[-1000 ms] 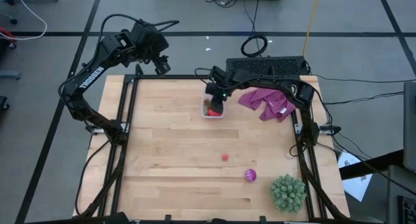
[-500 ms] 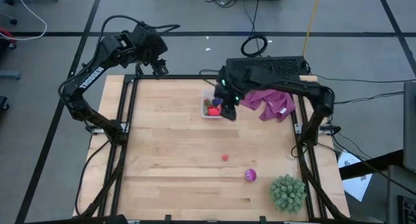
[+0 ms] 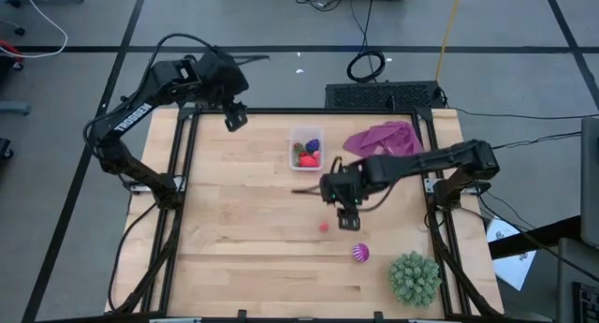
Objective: Pick and placing Produce into tupperware
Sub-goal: Put the pink peach into the transparent bin
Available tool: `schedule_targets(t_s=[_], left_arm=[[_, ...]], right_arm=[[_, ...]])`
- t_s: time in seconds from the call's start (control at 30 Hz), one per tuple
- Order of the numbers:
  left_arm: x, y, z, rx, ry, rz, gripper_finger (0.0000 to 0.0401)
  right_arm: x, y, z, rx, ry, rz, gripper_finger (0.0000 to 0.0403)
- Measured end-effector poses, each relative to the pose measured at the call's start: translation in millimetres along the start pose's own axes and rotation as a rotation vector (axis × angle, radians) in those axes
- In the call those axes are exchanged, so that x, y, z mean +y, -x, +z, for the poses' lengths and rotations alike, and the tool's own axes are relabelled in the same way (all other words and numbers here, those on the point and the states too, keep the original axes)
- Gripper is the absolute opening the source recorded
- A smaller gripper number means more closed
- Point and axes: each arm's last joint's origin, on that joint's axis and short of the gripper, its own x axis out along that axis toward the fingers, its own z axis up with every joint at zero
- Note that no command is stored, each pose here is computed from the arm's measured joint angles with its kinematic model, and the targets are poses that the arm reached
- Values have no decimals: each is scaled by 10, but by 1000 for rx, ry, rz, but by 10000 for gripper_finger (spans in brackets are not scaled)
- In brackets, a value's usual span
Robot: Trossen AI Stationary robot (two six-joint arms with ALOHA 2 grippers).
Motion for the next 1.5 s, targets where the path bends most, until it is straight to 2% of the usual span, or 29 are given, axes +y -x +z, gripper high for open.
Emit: schedule_targets(t_s=[0.27, 0.43, 0.57, 0.73, 0.87, 1.37, 1.5], left_arm=[[-435, 90, 32, -23, -53, -94, 225], [-651, 156, 30, -41, -79, -71, 225], [-777, 199, 20, -51, -81, -84, 225], [-888, 240, -3, -50, -86, -103, 225], [-929, 262, -32, -42, -109, -45, 225], [-882, 254, -29, -45, -141, 50, 225], [-831, 238, -29, -33, -152, 80, 225]], right_arm=[[45, -257, -218, 134, 21, -27, 212], [36, -296, -246, 150, 20, -30, 212], [47, -301, -209, 111, -10, -19, 212], [86, -307, -72, -29, -15, 23, 212], [107, -328, 2, -93, 16, 42, 212], [-41, -915, 141, 54, 80, 64, 212], [-47, -1008, 180, 45, 86, 76, 212]])
